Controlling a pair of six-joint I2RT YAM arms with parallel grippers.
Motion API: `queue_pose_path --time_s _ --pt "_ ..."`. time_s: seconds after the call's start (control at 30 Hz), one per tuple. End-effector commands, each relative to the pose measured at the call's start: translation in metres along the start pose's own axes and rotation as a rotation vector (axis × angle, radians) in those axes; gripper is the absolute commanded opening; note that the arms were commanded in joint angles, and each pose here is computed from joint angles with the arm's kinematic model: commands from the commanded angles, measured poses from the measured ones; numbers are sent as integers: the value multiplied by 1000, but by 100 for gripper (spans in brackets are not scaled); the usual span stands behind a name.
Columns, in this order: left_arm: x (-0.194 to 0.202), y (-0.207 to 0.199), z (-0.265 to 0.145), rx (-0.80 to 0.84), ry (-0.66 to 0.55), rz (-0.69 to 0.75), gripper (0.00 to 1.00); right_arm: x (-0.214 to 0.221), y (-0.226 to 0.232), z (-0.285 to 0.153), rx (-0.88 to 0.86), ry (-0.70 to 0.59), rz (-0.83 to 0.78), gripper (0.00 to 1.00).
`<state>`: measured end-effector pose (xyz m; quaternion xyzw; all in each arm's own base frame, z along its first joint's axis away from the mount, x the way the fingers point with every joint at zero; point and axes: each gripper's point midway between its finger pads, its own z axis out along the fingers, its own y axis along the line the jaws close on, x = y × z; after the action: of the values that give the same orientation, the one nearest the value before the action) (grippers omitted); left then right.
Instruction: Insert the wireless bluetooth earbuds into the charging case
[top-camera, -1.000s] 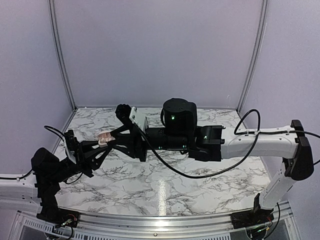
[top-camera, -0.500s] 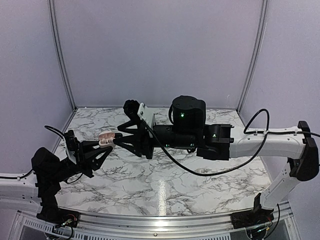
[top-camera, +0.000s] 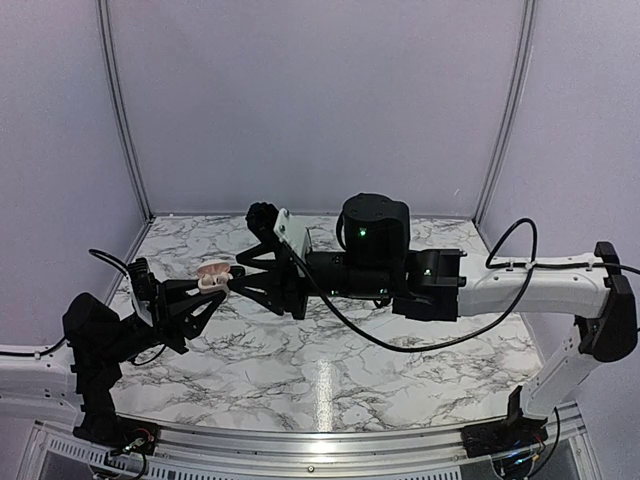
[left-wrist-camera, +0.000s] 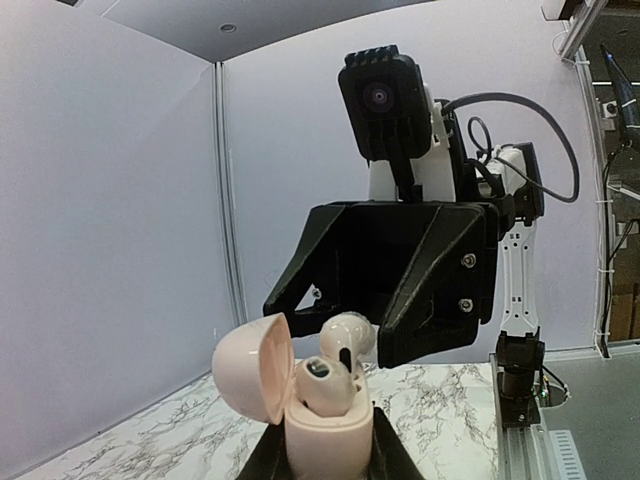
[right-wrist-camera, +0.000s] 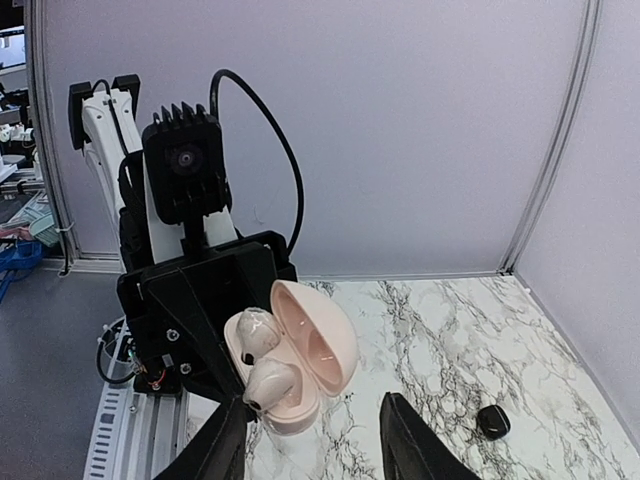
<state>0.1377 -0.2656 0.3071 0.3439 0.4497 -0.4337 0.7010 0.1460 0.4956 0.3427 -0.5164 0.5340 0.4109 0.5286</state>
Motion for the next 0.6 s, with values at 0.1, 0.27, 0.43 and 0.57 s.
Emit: queue_pose_path --time_s 0.1,0.27,0.43,0.57 --pt "-22 -2 3 16 -67 15 0 -7 -14 1 44 -11 21 46" --pt "-20 -4 4 23 -62 16 0 -4 -17 1 40 -7 39 47" --pt "-19 -3 6 25 -56 14 0 -4 -14 0 9 -10 38 47" --pt "-17 -1 7 13 -50 7 0 -8 1 -8 -73 -36 19 47"
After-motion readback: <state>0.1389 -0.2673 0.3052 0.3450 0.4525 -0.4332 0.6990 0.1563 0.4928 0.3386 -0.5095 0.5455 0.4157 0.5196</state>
